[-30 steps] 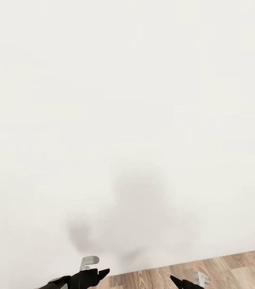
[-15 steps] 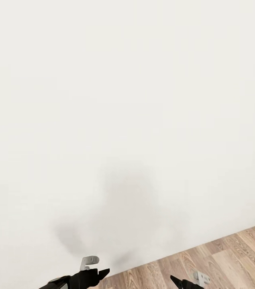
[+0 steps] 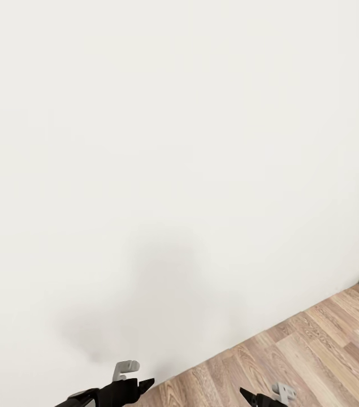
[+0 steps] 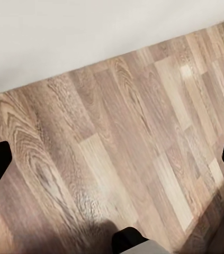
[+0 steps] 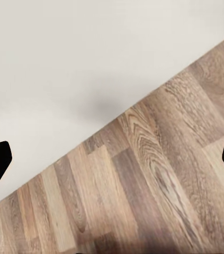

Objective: In the bedroom, move the book from the bed onto either nightstand, and place the two sandals side by side next to the bed.

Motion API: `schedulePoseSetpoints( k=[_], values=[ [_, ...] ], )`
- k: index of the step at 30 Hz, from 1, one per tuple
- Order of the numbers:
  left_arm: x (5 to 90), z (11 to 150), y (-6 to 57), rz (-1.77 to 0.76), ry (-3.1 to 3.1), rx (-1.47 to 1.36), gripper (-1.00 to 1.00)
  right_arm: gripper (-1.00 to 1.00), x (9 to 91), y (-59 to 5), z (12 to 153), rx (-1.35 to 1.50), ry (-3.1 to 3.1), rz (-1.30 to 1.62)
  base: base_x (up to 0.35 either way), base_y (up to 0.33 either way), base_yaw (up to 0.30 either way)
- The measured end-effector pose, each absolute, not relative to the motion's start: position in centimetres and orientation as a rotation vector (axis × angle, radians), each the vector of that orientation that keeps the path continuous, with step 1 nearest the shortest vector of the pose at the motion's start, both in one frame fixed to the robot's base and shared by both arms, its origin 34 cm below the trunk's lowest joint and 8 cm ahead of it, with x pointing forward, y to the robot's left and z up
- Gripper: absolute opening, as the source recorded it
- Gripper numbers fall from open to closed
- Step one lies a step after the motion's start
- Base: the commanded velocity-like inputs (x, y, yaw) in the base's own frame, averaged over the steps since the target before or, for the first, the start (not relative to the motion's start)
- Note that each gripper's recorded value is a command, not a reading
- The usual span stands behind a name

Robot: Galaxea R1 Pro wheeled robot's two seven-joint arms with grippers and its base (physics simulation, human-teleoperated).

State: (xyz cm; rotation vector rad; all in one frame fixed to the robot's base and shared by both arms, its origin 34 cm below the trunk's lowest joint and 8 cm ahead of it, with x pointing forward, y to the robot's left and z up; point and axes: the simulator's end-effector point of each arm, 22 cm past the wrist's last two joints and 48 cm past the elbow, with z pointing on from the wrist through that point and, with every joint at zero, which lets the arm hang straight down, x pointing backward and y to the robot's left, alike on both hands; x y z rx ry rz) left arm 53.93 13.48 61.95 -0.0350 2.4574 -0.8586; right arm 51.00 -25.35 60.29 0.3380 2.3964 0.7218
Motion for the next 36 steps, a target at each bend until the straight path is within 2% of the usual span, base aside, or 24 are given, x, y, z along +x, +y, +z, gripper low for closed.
schedulePoseSetpoints(
  k=[36],
  values=[
    [53.91, 61.96, 13.49, -0.858, 2.458, -0.035, 1.0, 1.0, 50.96, -25.35, 60.3, 0.339, 2.396, 0.722, 0.011, 0.0, -0.263]
  ],
)
